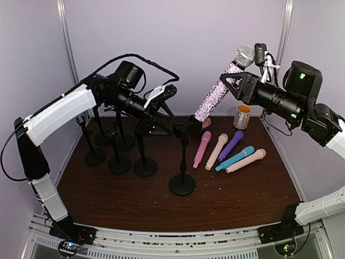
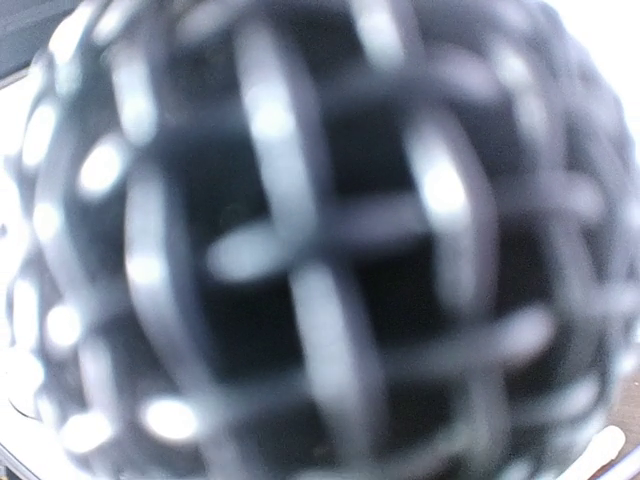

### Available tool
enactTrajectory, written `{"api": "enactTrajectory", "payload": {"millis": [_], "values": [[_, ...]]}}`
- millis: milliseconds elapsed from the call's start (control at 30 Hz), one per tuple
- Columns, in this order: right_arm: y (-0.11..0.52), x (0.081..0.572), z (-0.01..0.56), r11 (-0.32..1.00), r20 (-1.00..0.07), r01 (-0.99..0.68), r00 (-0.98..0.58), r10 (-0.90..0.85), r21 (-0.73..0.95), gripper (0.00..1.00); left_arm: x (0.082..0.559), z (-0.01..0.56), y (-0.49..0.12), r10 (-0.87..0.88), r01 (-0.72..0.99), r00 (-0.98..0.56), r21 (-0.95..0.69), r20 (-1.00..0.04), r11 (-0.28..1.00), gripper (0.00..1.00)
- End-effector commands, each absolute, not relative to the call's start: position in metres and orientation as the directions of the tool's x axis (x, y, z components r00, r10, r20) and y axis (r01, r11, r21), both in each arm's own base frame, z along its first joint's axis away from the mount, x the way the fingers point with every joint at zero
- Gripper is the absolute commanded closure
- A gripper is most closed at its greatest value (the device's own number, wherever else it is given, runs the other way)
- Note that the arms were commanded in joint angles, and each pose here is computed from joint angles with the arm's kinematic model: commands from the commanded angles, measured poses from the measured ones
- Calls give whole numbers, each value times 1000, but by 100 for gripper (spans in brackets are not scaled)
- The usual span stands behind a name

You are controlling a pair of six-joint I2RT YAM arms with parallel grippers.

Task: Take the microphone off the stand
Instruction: Remove the microphone from the microphone stand, then place the microphone at the center of the board.

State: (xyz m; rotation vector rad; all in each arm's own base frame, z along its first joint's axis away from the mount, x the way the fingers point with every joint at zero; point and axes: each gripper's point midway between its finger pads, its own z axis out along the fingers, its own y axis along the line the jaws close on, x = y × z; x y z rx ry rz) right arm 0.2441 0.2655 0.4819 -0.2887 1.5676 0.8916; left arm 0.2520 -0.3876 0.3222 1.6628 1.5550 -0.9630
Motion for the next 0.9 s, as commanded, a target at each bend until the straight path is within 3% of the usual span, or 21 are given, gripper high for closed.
{"api": "enactTrajectory", "payload": {"millis": [0,200,433,667,867], "values": [[246,230,516,605,-887,-671,-188,422,430,97,256,338,-388,490,996,71,38,-869,-77,13],[202,264,474,686,-836,-478,-276,475,548,98,256,342,-375,523,997,75,51,-849,-59,3],[138,305,277,759,-625,8,-562,542,651,100,269,352,-351,539,997,42,67,-841,27,2],[86,296,166,701,-497,302,-530,687,646,100,274,359,-335,545,995,14,66,-838,77,2],[70,301,115,635,-430,416,-488,760,651,96,277,360,-330,552,992,-4,67,-834,109,2]]}}
